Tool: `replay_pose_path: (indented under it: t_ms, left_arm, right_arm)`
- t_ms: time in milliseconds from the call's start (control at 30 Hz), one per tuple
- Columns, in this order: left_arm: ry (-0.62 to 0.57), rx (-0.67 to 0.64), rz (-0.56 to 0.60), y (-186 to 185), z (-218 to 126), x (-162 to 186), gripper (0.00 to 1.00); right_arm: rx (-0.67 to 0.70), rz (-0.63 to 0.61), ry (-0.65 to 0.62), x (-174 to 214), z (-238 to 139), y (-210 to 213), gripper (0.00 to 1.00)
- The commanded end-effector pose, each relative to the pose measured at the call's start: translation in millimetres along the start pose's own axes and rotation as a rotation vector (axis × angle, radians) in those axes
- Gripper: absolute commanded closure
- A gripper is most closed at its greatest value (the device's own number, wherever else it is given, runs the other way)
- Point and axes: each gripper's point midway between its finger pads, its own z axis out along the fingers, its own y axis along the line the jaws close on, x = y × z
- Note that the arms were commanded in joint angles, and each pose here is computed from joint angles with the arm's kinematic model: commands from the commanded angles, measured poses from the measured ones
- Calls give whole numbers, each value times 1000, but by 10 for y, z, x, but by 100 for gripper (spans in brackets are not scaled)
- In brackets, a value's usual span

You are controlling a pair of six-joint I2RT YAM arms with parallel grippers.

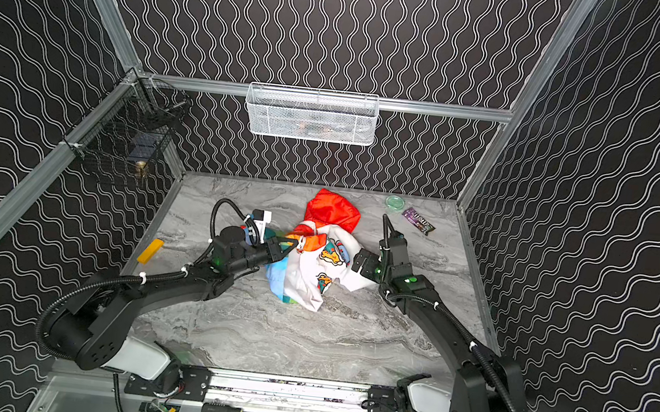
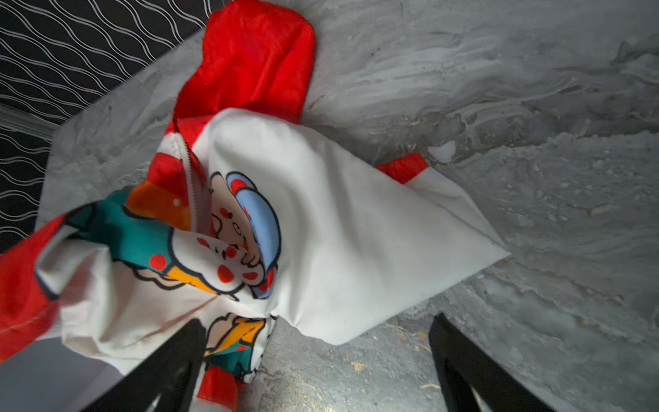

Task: Zip up the jacket
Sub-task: 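Open the right gripper and draw it back while the left gripper holds the orange edge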

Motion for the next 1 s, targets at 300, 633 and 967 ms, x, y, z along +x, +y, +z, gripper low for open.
replay_pose_path:
  t_ms: [300, 633, 967]
  left_arm:
    - [103, -53, 24, 30, -73, 154, 100]
    - [134, -75, 4, 111, -212, 247, 100]
    - [122, -65, -46, 237, -426, 225, 100]
  right_arm:
    - [-71, -30, 114, 272, 139, 60, 13]
    - [52, 27, 180, 331, 527, -269, 29]
    - [46, 155, 138, -43, 679, -581, 61]
